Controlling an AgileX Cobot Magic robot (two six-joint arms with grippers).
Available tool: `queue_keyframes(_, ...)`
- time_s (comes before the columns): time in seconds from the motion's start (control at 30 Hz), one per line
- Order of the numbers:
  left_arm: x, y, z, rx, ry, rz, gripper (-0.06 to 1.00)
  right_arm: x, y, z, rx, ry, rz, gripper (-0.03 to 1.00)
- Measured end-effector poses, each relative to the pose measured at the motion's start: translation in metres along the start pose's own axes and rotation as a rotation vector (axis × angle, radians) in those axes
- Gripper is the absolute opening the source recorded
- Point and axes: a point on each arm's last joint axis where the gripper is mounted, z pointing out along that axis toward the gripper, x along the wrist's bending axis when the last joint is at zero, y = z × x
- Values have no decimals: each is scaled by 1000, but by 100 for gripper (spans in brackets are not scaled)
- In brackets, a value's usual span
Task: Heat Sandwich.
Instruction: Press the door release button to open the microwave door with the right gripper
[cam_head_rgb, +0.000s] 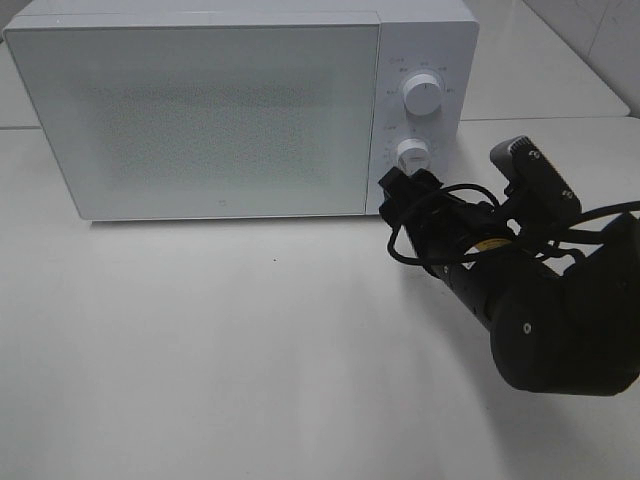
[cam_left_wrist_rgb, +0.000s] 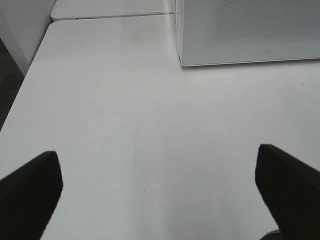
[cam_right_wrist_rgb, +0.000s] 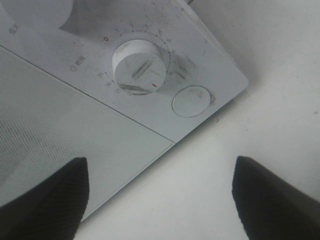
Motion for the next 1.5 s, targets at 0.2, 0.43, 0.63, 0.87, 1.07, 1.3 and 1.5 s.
queue_keyframes(0.2, 0, 0, 0, 0, 0, 0, 99, 1, -1, 0, 14, 15, 238, 74)
queue_keyframes(0.43, 0, 0, 0, 0, 0, 0, 99, 2, -1, 0, 19, 13, 498, 59)
queue_keyframes(0.63, 0, 0, 0, 0, 0, 0, 99, 3, -3, 0, 43, 24, 684, 29)
queue_keyframes(0.87, 0, 0, 0, 0, 0, 0, 99, 4, -3, 0, 49, 24, 767, 6)
queue_keyframes(1.07, 0, 0, 0, 0, 0, 0, 99, 4, -3, 0, 49, 24, 773, 1)
queue_keyframes(1.3, 0, 0, 0, 0, 0, 0, 99, 1, -4, 0, 53, -4, 777, 1)
queue_keyframes(1.5, 0, 0, 0, 0, 0, 0, 99, -3, -8, 14, 50, -20, 763, 1)
